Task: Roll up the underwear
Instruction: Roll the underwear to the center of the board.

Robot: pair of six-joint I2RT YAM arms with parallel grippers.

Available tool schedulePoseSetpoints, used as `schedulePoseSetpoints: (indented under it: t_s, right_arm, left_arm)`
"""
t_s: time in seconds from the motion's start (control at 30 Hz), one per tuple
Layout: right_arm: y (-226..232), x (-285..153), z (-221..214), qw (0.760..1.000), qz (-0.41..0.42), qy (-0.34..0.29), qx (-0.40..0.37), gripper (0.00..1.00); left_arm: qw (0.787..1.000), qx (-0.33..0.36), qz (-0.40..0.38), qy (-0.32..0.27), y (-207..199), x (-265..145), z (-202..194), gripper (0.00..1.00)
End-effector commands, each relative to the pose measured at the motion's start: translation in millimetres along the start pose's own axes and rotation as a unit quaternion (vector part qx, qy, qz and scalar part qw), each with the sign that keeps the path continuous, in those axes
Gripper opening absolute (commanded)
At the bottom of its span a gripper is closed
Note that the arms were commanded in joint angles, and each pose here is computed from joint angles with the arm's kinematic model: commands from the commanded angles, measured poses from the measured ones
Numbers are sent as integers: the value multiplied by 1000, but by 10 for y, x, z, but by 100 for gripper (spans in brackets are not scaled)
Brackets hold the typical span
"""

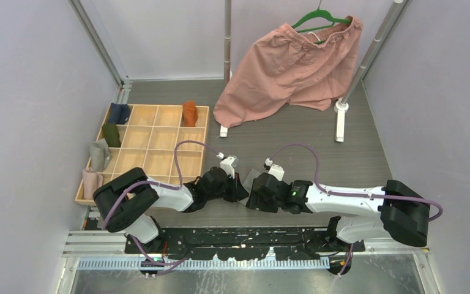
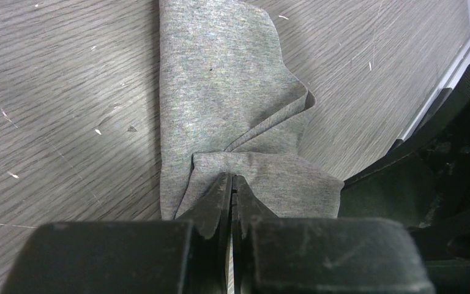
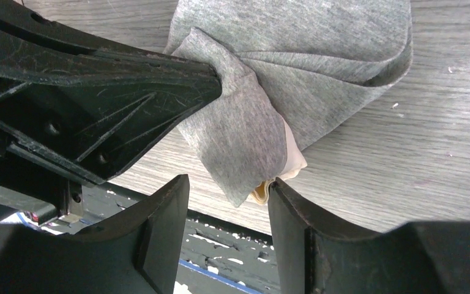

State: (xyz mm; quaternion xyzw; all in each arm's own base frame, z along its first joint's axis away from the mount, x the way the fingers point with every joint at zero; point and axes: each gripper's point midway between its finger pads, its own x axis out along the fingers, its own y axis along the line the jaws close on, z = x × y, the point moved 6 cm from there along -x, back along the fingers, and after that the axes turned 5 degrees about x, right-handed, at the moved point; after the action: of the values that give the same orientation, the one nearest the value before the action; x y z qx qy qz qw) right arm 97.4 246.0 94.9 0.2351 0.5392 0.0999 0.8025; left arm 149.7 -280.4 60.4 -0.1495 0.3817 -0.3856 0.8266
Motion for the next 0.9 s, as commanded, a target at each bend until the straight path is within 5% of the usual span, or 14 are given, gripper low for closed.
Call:
schedulePoseSetpoints:
  t_s: [0.0,0.47,0.7,0.87]
  right_arm:
    - [131,44,100,999,19,-35,17,55]
    - [93,207,209,996,31,-73,34,31]
    - [-105,250,175,994,34,-80,61,2]
    - [-309,210,159,988,49,-76,123,1]
  left_arm:
    - [1000,7,17,23,41,-8,-87,1]
    - [1000,7,13,27,29,4,-91,1]
    - [1000,3,13,18,12,-16,-57,1]
    - [1000,5,28,1,11,-58,24,1]
